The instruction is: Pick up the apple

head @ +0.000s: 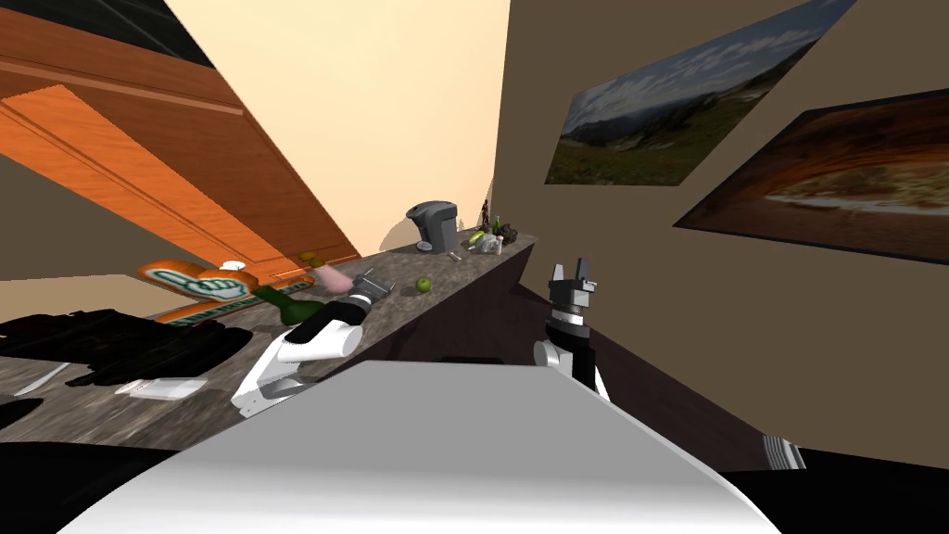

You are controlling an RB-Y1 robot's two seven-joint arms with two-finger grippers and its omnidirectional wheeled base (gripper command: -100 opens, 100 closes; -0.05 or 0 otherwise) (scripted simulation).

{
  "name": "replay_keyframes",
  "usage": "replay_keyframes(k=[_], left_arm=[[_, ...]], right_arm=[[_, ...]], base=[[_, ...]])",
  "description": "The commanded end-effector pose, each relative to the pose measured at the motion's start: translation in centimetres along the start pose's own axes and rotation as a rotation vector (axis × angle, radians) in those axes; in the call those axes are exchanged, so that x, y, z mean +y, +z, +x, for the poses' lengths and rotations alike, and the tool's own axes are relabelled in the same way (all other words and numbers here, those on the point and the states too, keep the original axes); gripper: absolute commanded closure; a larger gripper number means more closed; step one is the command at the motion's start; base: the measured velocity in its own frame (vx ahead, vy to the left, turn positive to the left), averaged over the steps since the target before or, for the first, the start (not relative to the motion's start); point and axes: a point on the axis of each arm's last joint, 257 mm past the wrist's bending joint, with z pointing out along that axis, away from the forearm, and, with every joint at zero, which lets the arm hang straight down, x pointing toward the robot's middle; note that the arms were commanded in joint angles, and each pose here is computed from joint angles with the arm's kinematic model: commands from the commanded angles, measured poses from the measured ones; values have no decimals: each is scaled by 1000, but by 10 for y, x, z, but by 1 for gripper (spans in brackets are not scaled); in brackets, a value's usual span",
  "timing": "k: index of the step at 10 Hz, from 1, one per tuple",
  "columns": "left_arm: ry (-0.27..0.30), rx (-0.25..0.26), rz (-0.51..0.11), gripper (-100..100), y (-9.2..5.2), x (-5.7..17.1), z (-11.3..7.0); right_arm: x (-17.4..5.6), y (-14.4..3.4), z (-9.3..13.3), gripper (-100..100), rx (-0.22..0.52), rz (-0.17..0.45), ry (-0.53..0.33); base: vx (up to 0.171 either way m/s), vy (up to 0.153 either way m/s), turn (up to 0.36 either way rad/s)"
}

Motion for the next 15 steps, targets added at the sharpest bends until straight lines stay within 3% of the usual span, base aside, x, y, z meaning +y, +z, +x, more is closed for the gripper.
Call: replay_keyframes(k=[1, 2, 3, 5, 6, 8, 9, 11, 12, 14, 15], left_arm=[[-27, -31, -29, -100, 1, 6, -7], [-27, -53, -48, -100, 0, 11, -13], [-77, -66, -59, -100, 2, 9, -16], [-77, -107, -95, -100, 0, 19, -26], [-126, -123, -107, -100, 1, 18, -30], [-126, -165, -142, -100, -1, 28, -40], [-174, -180, -150, -100, -1, 27, -43], [-174, -222, -184, -100, -4, 36, -53], [-221, -239, -193, -100, -4, 35, -56], [-220, -279, -225, -100, -8, 44, -65], [-265, -300, -234, -100, -8, 43, -68]], right_arm=[[0, 0, 0, 0, 0, 0, 0], [0, 0, 0, 0, 0, 0, 0], [0, 0, 0, 0, 0, 0, 0], [0, 0, 0, 0, 0, 0, 0], [0, 0, 0, 0, 0, 0, 0], [0, 0, 0, 0, 0, 0, 0], [0, 0, 0, 0, 0, 0, 0], [0, 0, 0, 0, 0, 0, 0], [0, 0, 0, 0, 0, 0, 0], [0, 0, 0, 0, 0, 0, 0], [0, 0, 0, 0, 0, 0, 0]], base=[[29, -26, -14], [12, -15, 3], [20, -31, -30], [19, -22, -4], [29, -28, -26], [23, -22, -7], [26, -22, -33], [26, -17, -3], [31, -20, -23], [25, -21, -9], [33, -21, -25]])
